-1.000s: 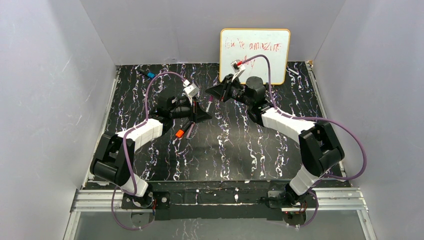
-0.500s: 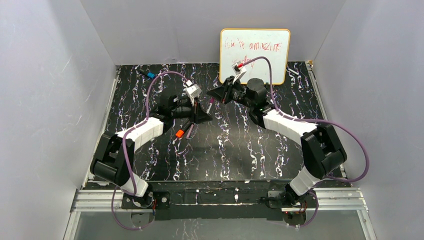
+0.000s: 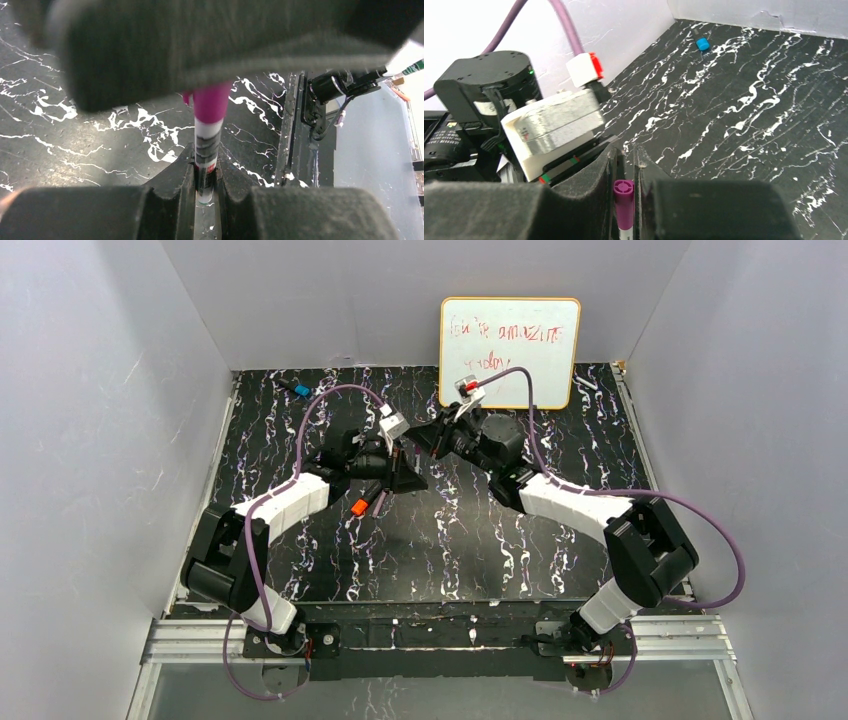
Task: Insert the pens into the pen caps
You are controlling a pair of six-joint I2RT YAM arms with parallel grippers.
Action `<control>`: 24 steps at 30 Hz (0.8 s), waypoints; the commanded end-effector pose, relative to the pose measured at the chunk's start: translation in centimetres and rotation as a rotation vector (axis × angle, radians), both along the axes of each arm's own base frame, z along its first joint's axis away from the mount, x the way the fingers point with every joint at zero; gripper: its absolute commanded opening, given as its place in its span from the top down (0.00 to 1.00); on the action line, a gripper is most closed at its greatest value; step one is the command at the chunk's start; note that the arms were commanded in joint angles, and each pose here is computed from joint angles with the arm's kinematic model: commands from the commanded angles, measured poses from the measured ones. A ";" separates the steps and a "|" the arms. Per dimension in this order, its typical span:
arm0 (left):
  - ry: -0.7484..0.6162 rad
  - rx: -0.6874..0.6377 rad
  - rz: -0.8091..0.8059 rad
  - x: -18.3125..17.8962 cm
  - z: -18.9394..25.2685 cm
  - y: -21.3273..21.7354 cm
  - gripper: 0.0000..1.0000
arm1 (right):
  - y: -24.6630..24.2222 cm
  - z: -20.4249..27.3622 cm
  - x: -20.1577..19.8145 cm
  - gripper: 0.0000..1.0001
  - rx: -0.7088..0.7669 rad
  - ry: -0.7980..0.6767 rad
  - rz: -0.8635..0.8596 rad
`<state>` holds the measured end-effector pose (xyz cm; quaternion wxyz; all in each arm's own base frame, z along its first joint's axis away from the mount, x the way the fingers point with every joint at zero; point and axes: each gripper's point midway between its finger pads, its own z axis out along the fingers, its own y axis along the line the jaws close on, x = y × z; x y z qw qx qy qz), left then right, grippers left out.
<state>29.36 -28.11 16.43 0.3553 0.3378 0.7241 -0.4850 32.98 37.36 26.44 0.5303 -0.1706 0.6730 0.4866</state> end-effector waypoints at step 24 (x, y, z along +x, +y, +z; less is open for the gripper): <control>-0.321 0.017 0.111 6.8 8.9 0.2 1.00 | 4.2 -8.4 -11.8 0.99 -0.147 0.214 0.322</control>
